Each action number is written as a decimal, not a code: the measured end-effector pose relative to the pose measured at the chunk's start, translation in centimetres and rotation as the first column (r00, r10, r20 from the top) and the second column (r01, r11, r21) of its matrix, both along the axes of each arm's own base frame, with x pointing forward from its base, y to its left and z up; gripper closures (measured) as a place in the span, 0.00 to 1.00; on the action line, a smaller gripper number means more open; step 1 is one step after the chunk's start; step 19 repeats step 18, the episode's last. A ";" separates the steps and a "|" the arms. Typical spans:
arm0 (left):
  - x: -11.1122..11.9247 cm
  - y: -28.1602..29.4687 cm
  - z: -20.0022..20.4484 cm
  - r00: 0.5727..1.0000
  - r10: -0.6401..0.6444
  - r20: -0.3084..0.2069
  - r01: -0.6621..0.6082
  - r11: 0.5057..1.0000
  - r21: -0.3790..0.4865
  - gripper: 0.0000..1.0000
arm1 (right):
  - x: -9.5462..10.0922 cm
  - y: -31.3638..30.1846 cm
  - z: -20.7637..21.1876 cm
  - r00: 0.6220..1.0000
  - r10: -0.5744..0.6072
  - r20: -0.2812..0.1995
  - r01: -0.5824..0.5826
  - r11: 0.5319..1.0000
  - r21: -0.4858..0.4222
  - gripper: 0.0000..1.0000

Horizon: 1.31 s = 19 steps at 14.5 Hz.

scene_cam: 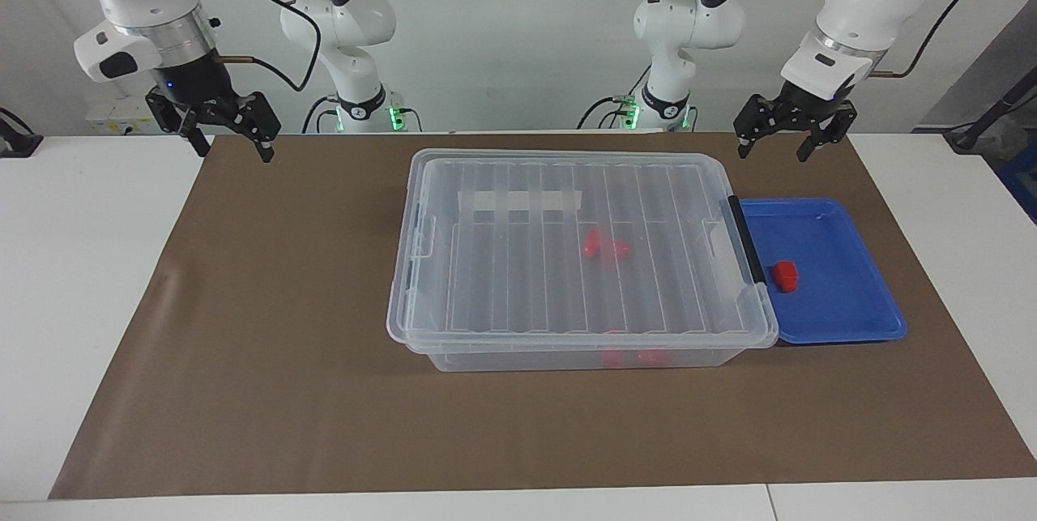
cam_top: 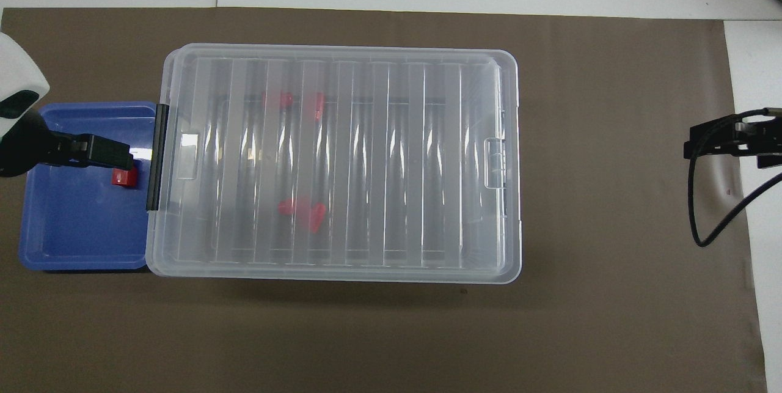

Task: Place red block in blue tray from box

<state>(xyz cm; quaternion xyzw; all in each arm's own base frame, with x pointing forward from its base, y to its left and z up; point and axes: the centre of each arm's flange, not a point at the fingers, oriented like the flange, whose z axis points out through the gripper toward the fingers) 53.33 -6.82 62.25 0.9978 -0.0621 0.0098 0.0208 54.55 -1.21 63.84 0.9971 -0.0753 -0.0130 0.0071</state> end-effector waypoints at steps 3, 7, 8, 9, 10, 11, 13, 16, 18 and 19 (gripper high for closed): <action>0.0 0.0 0.0 1.000 0.000 0.000 0.000 1.000 0.000 0.00 | -0.3 0.0 -0.3 1.000 0.001 -0.021 -0.001 1.000 0.000 0.00; 0.0 0.0 0.0 1.000 0.001 0.000 -0.001 1.000 0.000 0.00 | -0.3 0.2 -0.4 1.000 0.004 -0.023 -0.004 1.000 0.001 0.00; 0.0 0.0 0.0 1.000 0.001 0.000 -0.001 1.000 0.000 0.00 | -0.3 0.4 -0.4 1.000 0.006 -0.023 -0.006 1.000 0.001 0.00; 0.0 0.0 0.0 1.000 0.001 0.000 -0.001 1.000 0.000 0.00 | -0.3 0.5 -0.4 1.000 0.009 -0.023 -0.009 1.000 0.001 0.00; 0.0 0.0 0.0 1.000 0.001 0.000 -0.001 1.000 0.000 0.00 | -0.3 0.6 -0.4 1.000 0.010 -0.023 -0.010 1.000 0.001 0.00; 0.0 0.0 0.0 1.000 0.001 0.000 -0.001 1.000 0.000 0.00 | -0.3 0.6 -0.3 1.000 0.011 -0.023 -0.011 1.000 0.001 0.00; 0.0 0.0 0.0 1.000 0.001 0.000 -0.001 1.000 0.000 0.00 | -0.3 0.6 -0.3 1.000 0.011 -0.023 -0.011 1.000 0.001 0.00; 0.0 0.0 0.0 1.000 0.001 0.000 -0.001 1.000 0.000 0.00 | -0.3 0.6 -0.4 1.000 0.012 -0.023 -0.011 1.000 0.001 0.00; 0.0 0.0 0.0 1.000 0.001 -0.001 -0.001 1.000 0.000 0.00 | -0.3 0.6 -0.4 1.000 0.012 -0.024 -0.011 1.000 0.001 0.00; 0.0 0.0 0.0 1.000 0.001 -0.001 -0.001 1.000 0.000 0.00 | -0.3 0.6 -0.4 1.000 0.012 -0.024 -0.011 1.000 0.001 0.00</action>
